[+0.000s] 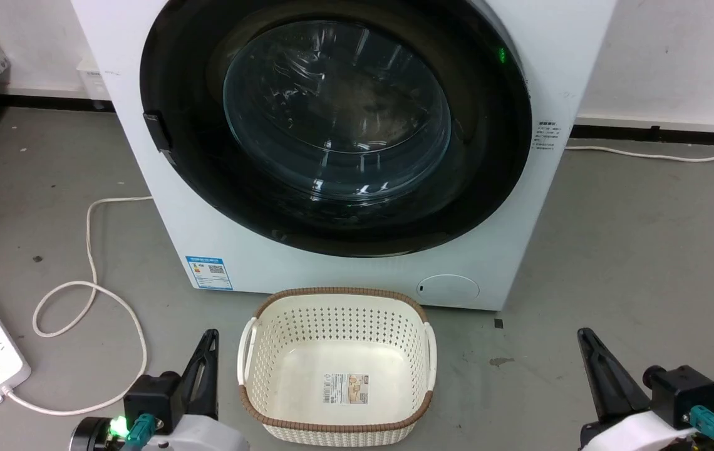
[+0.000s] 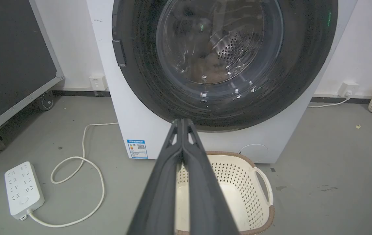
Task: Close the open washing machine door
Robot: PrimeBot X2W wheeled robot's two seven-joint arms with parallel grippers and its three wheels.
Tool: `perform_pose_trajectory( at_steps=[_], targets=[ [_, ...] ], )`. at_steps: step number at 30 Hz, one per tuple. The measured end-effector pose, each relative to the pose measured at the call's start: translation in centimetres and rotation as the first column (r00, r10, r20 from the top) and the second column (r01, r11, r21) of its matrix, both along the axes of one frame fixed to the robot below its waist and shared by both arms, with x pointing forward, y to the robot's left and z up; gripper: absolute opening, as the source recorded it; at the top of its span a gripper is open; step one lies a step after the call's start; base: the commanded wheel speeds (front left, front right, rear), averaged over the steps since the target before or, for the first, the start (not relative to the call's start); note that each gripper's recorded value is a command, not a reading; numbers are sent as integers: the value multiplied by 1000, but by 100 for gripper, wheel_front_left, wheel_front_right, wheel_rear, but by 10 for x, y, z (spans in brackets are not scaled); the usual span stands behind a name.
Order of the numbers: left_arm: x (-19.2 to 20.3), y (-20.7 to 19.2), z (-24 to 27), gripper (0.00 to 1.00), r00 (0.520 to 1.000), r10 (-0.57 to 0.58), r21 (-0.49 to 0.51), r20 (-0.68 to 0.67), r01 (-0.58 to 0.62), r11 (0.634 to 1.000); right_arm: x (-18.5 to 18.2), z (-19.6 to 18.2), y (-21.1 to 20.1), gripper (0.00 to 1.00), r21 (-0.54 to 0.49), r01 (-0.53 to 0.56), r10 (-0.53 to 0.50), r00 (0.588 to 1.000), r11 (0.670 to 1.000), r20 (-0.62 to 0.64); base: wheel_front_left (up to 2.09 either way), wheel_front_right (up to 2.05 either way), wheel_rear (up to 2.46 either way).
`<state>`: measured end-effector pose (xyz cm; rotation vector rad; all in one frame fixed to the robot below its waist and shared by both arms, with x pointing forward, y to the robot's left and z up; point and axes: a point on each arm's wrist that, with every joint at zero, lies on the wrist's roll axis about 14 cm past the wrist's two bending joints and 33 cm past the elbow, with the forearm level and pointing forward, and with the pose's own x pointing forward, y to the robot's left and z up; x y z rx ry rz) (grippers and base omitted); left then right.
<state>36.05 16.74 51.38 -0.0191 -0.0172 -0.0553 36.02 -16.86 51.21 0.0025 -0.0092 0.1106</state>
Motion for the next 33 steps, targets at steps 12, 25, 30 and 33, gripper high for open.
perform_pose_trajectory(
  at_steps=[12, 25, 30, 33],
  targets=[
    [3, 3, 3, 0, 1000, 15, 15, -5, -15, 1000, 3, 3, 2, 0, -17, -6, 6, 1000, 1000, -5, 0, 0, 0],
    [6, 5, 5, 0, 1000, 27, 34, -16, -27, 999, 5, 5, 4, 0, -29, -12, 12, 1000, 1000, -15, 0, 0, 0],
    [6, 5, 6, 0, 999, 29, 42, -21, -28, 999, 5, 5, 5, 0, -37, -13, 13, 1000, 999, -20, 0, 0, 0],
    [7, 6, 6, 0, 999, 33, 44, -21, -33, 999, 6, 5, 5, 0, -40, -14, 14, 1000, 999, -23, 0, 0, 0]
  ],
)
